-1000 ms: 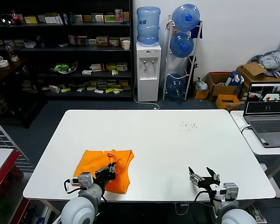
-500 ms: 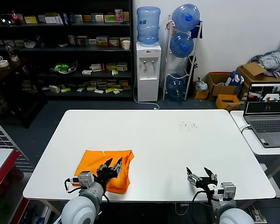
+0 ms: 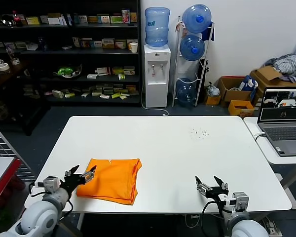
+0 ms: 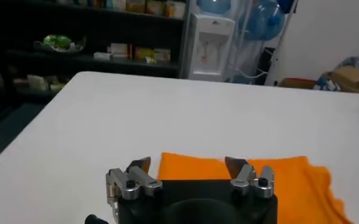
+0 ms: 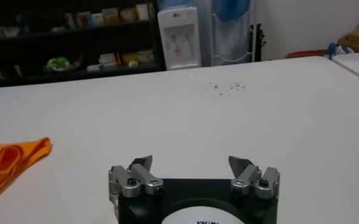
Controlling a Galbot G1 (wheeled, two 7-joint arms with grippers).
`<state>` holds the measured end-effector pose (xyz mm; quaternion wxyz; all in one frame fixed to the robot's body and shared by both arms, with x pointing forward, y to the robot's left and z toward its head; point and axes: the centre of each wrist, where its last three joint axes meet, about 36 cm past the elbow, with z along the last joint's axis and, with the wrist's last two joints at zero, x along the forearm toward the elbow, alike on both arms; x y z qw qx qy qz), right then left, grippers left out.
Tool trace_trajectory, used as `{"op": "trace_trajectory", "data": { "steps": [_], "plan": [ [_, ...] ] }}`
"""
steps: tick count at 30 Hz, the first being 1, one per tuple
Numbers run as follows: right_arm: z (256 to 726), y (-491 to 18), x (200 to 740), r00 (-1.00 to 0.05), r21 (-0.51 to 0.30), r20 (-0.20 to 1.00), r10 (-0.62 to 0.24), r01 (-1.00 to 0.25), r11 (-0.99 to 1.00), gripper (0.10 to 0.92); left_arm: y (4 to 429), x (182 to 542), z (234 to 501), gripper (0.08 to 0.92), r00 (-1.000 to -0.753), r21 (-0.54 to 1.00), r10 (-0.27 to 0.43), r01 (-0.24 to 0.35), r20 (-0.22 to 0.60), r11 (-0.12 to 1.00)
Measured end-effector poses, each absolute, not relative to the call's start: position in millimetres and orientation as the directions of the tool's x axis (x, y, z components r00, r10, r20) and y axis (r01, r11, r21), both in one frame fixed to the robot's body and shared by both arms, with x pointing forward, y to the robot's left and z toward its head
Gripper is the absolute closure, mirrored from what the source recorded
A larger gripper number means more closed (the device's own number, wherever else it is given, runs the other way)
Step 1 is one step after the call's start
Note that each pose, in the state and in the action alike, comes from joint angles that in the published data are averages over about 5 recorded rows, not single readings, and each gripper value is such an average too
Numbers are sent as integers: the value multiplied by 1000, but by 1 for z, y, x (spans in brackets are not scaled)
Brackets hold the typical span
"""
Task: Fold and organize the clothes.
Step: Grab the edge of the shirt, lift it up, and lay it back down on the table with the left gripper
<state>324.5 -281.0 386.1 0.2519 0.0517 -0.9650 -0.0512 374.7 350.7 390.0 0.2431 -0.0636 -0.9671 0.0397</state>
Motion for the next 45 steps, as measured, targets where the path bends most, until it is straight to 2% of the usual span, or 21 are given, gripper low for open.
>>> {"op": "trace_trajectory", "data": {
  "steps": [9, 29, 32, 45],
  "plan": [
    [388, -285, 322, -868, 117, 482, -119, -71, 991, 200, 385, 378, 378, 177, -858, -136, 184, 135, 479, 982],
    [387, -285, 321, -864, 113, 491, -113, -65, 991, 200, 380, 379, 352, 179, -838, -162, 181, 112, 515, 980],
    [386, -285, 320, -864, 113, 492, -112, -64, 992, 200, 378, 379, 349, 222, -836, -157, 175, 109, 519, 982],
    [387, -285, 319, -863, 112, 493, -109, -62, 992, 200, 367, 375, 338, 597, -833, -145, 164, 102, 529, 984]
  ]
}}
